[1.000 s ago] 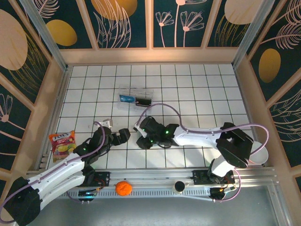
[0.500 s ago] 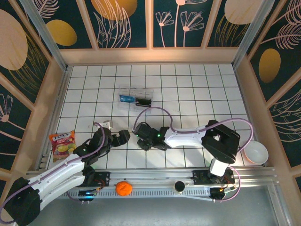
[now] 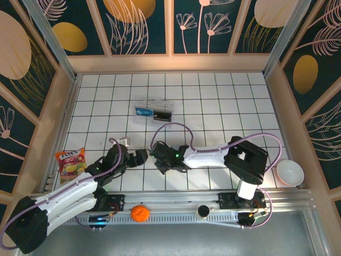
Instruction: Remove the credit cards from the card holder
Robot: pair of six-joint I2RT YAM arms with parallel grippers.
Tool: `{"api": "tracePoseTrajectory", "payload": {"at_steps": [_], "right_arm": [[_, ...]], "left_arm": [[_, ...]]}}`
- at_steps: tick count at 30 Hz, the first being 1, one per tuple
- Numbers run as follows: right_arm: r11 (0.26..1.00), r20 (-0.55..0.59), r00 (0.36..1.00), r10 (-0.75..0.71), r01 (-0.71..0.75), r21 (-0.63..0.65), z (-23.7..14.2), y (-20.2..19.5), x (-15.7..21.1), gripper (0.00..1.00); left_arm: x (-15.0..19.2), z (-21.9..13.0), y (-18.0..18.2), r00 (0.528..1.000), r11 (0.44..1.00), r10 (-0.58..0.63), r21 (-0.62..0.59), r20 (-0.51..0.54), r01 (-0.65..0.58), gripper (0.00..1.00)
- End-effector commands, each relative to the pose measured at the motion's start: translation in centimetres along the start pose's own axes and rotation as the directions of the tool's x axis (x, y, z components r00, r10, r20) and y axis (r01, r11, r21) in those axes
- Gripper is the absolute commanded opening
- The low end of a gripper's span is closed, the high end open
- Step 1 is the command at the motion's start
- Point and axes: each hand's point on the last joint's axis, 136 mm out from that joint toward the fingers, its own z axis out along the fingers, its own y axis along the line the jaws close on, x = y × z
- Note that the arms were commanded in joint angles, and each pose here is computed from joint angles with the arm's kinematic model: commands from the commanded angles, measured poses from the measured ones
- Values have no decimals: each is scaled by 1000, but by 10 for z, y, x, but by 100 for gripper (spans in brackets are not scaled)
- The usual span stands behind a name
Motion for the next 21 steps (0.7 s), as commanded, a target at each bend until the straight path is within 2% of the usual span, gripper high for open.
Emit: {"api": "tracePoseTrajectory", "payload": {"at_steps": [1,5,8,11,13,14,15,21], "right_arm": [[996,56,995,82,-79,-45,-11,-3,-8,0],[973,137,974,178,-153,-174,-30,0,-25,0],[965,163,963,216,-184,-188,-39,-6,-29,0],[968,145,968,206,-180,-173,-39,-9,-27,0],[978,97,980,172,-158,-137,-32,-10,-20,23],[983,77,985,152,-143,-112,-28,-10,-17,31],[987,59,989,136,-130,-94,-24,-10,-14,34],[994,11,994,105,-104,-18,-12,-13,-10,38]], "left_arm": [[-9,0,-25,1000,995,24,96,2,-24,78],[-6,7,-38,999,988,24,152,-30,-19,61],[-9,10,-44,999,986,27,163,-34,-21,58],[-15,9,-45,999,989,29,147,-18,-26,67],[-18,8,-40,1000,992,20,122,-2,-19,77],[-18,7,-38,1000,994,15,111,6,-16,80],[-18,6,-36,1000,994,12,108,12,-13,82],[-17,2,-28,1000,996,0,90,25,-2,84]]}}
